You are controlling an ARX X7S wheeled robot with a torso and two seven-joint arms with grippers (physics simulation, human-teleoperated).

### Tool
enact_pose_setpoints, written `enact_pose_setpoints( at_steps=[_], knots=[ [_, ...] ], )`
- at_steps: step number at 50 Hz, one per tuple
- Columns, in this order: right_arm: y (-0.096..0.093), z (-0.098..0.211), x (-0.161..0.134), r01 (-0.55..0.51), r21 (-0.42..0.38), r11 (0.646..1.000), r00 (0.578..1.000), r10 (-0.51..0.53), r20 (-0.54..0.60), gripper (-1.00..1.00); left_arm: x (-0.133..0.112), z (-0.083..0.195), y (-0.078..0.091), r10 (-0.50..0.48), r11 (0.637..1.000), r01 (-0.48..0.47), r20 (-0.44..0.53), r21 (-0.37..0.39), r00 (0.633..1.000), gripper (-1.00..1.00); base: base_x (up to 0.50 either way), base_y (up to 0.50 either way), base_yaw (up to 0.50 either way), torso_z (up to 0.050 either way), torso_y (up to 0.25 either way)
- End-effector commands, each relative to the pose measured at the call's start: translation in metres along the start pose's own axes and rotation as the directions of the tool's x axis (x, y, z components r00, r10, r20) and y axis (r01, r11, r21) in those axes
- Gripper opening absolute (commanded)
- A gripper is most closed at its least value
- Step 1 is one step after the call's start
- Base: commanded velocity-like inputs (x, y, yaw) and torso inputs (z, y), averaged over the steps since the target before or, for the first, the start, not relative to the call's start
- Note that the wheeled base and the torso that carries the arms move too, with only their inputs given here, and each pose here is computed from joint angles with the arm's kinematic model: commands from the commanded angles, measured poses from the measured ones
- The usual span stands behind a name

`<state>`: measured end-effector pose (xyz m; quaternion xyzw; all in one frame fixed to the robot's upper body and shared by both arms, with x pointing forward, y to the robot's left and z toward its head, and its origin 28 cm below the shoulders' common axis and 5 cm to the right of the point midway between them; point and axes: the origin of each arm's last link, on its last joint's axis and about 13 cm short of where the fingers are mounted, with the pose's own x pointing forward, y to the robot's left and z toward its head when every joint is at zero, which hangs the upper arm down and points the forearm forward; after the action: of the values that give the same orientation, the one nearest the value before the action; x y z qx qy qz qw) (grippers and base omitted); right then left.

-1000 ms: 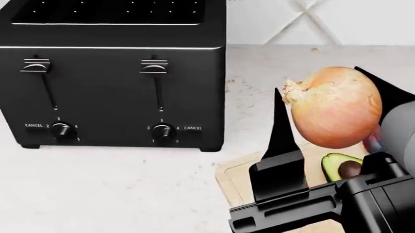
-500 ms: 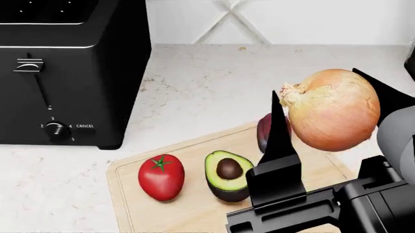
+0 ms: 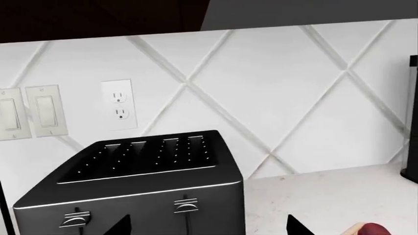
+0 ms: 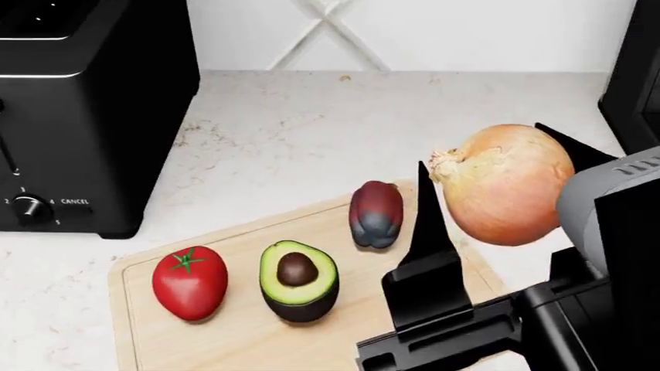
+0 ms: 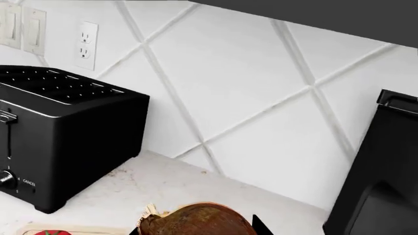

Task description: Place the avocado, onion, tomato and bell pepper on the cutting board.

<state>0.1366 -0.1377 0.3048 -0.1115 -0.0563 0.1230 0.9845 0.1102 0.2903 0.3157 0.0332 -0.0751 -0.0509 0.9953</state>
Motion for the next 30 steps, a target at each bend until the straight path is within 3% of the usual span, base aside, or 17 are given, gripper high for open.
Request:
enact_pose_setpoints(
  at_steps=[1, 17, 30],
  knots=[
    [-0.011, 0.0, 0.01, -0.08, -0.035, 0.996, 0.996, 0.079, -0.035, -1.0, 0.0, 0.0, -0.001, -0.013, 1.0, 0.014, 0.049, -0.007, 0.999, 1.0, 0.0, 0.0, 0.0, 0.0, 0.0],
    [-0.028, 0.003, 0.036, -0.246, -0.083, 0.966, 0.95, 0.224, -0.219, -1.0, 0.0, 0.001, -0.001, -0.012, 1.0, 0.012, 0.047, 0.002, 0.999, 1.0, 0.0, 0.0, 0.0, 0.0, 0.0],
    [-0.044, 0.006, 0.062, -0.301, -0.02, 0.953, 0.9, 0.277, -0.338, -1.0, 0.003, 0.003, -0.002, -0.022, 1.0, 0.022, 0.044, 0.0, 0.999, 1.0, 0.0, 0.0, 0.0, 0.001, 0.0]
  ],
)
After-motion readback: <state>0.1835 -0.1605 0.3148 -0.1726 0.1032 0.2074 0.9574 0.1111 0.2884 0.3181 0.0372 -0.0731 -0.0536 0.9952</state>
